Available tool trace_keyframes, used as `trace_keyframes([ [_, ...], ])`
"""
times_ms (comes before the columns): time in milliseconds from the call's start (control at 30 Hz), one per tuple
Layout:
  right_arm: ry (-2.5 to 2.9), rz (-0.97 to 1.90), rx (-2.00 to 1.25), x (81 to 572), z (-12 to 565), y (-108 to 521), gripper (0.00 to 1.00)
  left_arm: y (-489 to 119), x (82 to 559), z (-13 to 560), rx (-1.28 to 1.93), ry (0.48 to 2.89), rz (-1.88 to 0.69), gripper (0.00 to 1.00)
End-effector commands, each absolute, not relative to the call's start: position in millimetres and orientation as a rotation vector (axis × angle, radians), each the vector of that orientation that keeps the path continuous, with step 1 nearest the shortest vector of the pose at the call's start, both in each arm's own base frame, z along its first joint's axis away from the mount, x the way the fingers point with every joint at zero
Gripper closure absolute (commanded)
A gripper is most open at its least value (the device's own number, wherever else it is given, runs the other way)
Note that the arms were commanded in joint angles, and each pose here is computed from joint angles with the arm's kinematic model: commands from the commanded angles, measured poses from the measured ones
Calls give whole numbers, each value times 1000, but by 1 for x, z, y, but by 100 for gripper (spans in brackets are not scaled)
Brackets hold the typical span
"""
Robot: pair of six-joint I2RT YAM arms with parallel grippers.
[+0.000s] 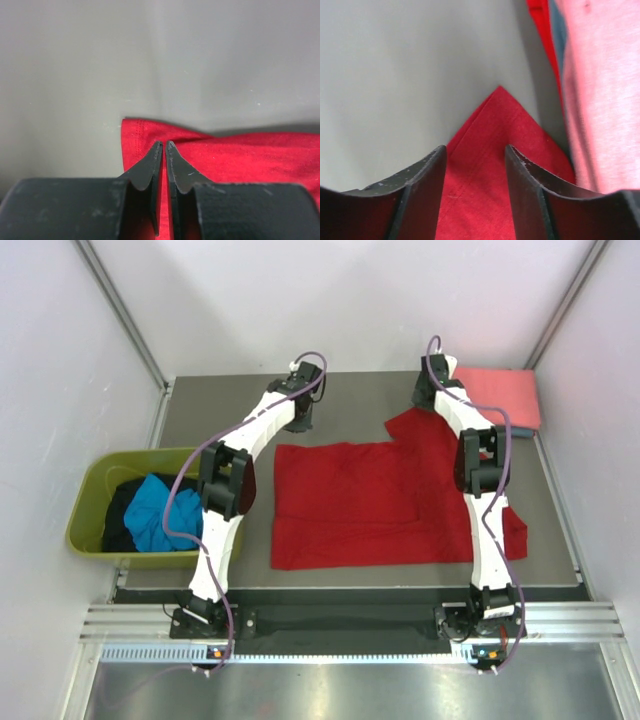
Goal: Fold and stack the t-shirts
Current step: Fold the tshirt
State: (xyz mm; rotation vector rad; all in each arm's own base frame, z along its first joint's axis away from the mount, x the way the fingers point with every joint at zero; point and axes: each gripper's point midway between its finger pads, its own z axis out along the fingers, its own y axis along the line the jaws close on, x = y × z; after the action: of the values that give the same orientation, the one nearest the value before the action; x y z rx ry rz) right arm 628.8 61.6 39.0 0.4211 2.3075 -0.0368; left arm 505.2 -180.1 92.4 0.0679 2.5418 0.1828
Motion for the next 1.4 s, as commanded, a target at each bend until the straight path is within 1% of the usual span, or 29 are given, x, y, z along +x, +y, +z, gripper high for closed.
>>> trace_keyframes([
  [0,2338,96,421,622,49,86,51,-192,505,128,83,2473,115,88],
  [100,2347,132,408,613,56,97,54,-196,502,124,87,2489,103,88],
  [333,2380,176,367,582,53,126,55,-206,495,122,119,2499,106,88],
  [567,2385,191,328,566,67,134,55,-219,490,128,145,2487,78,87],
  [633,2372,193,318,561,74,135,57,-224,488,129,156,2490,53,86],
  [733,2343,160,299,563,81,131,63,-229,486,131,165,2485,41,86],
  [833,2328,160,268,569,86,131,82,-231,485,132,168,2484,40,85],
  [867,2327,153,246,569,87,132,94,-231,486,132,168,2483,46,85],
  [900,2315,146,240,571,90,131,99,-230,486,132,170,2480,50,85],
  [1033,2267,126,217,577,106,128,100,-219,488,131,181,2477,134,82],
  [1133,2196,124,206,581,137,125,100,-202,495,131,189,2466,237,78],
  [1167,2164,124,202,580,154,124,100,-201,494,127,208,2479,242,77],
  [1233,2139,104,207,577,167,119,100,-199,496,127,255,2492,223,73],
  [1267,2105,106,213,574,185,116,100,-198,495,125,267,2502,217,72],
  [1333,2095,100,218,567,188,112,100,-190,499,121,266,2514,223,71],
  [1367,2058,115,223,564,204,112,100,-187,500,119,262,2519,229,71],
])
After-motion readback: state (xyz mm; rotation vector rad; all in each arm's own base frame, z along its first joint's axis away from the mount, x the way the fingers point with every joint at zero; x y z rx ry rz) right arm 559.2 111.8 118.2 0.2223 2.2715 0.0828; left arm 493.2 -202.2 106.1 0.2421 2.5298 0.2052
